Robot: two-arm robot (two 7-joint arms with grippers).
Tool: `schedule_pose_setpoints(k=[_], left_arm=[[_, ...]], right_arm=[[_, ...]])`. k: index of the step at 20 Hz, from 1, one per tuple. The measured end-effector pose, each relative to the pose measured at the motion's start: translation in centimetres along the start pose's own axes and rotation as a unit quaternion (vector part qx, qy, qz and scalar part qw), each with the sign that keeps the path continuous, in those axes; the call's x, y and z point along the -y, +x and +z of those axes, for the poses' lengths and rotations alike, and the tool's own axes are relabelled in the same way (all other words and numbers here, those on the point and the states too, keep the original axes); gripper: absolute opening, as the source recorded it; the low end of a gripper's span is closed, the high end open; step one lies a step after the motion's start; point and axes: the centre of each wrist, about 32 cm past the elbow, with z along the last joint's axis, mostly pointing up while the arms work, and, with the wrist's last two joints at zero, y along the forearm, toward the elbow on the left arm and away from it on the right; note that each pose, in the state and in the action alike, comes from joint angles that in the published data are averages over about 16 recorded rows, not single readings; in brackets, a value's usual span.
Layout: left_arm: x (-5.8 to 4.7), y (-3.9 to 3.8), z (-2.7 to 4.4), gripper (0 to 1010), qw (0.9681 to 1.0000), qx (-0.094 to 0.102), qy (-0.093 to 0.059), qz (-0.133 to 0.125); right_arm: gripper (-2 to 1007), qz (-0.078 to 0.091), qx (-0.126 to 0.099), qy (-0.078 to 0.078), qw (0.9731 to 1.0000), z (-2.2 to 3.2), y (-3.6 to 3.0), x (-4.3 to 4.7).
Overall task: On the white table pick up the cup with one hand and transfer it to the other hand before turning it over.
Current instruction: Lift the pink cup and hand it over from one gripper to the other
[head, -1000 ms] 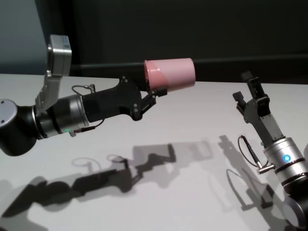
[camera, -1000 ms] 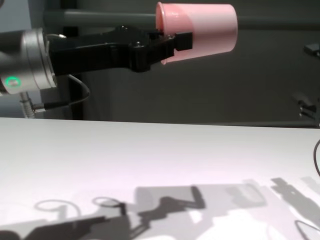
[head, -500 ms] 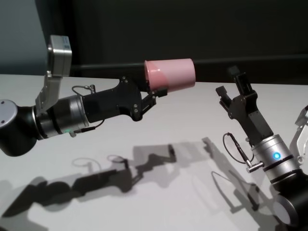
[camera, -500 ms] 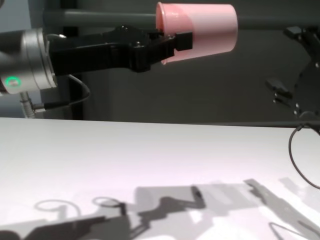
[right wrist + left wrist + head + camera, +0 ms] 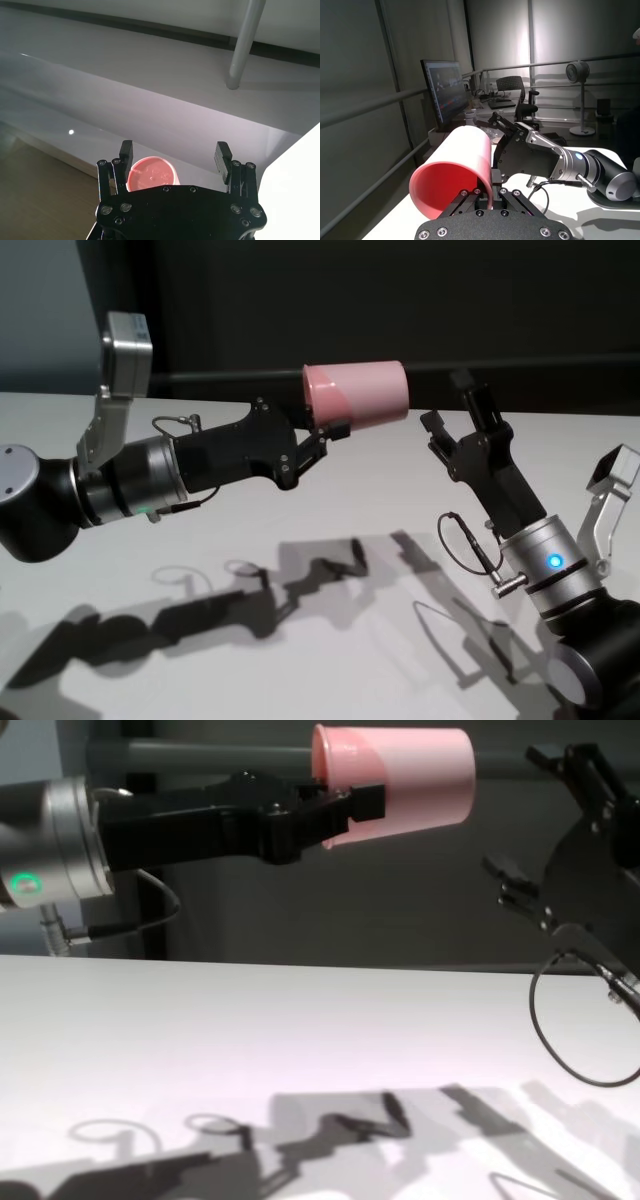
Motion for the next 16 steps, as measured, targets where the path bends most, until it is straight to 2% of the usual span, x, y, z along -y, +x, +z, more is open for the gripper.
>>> schedule_pose_setpoints(k=[7, 16], left_arm=[[0.0, 0.00, 0.00, 51, 1.0000, 0.000, 0.000, 0.000], [0.0, 0.00, 0.00, 51, 1.0000, 0.000, 0.000, 0.000]], right_arm=[[1002, 0.015, -0.009, -0.017, 0.9997, -0.80, -0.02, -0.45], [1002, 0.026, -0.010, -0.036, 0.9989, -1.55, -0.07, -0.74]])
